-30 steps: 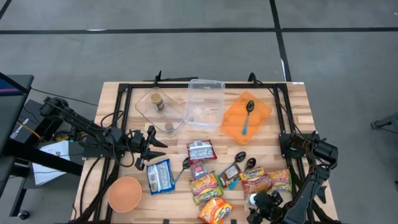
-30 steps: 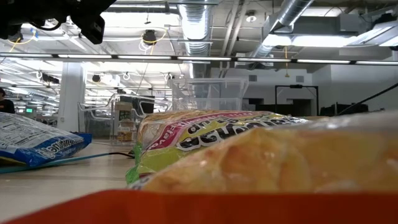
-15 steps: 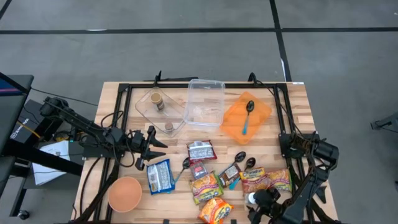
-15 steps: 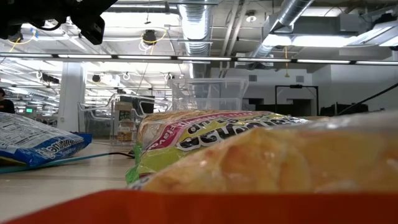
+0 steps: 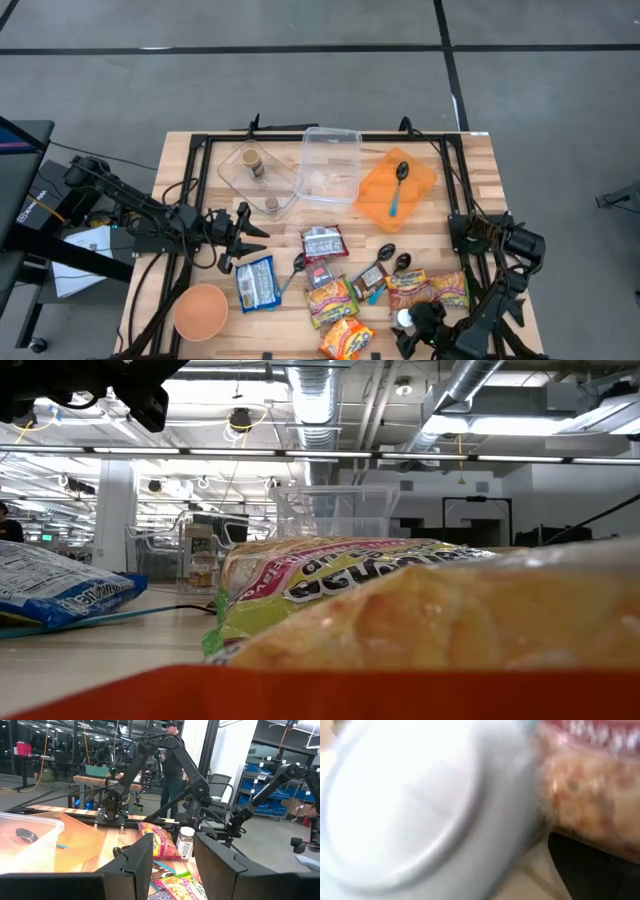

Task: Pick & Place Food Item
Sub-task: Put the white seasoning bottle into the transparent bin

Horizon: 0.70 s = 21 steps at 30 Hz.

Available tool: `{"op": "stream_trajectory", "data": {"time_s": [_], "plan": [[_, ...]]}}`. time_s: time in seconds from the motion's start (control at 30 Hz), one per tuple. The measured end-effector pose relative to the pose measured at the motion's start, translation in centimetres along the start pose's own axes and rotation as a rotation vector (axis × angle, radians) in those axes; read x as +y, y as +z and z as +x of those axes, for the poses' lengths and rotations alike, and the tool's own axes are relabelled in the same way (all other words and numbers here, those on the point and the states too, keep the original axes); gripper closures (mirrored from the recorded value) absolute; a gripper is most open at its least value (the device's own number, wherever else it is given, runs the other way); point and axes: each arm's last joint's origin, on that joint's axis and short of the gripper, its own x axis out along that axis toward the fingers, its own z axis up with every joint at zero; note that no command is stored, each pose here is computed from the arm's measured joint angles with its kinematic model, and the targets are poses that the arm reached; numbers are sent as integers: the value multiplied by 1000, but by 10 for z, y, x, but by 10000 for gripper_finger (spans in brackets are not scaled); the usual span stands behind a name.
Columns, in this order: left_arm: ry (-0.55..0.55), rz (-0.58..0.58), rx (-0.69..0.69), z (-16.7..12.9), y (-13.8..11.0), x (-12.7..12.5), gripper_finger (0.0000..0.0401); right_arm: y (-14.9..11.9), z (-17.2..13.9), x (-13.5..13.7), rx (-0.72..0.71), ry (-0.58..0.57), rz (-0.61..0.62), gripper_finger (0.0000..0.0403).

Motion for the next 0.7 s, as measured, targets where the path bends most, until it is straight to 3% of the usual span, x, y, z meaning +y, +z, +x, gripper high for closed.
{"op": "stream_trajectory", "data": {"time_s": [0.33,0.7], "plan": [[0,0,2,0,0,0,266,8,7,3,6,-28,-3,78],[0,0,3,0,0,0,266,6,7,6,27,-4,21,235]]}}
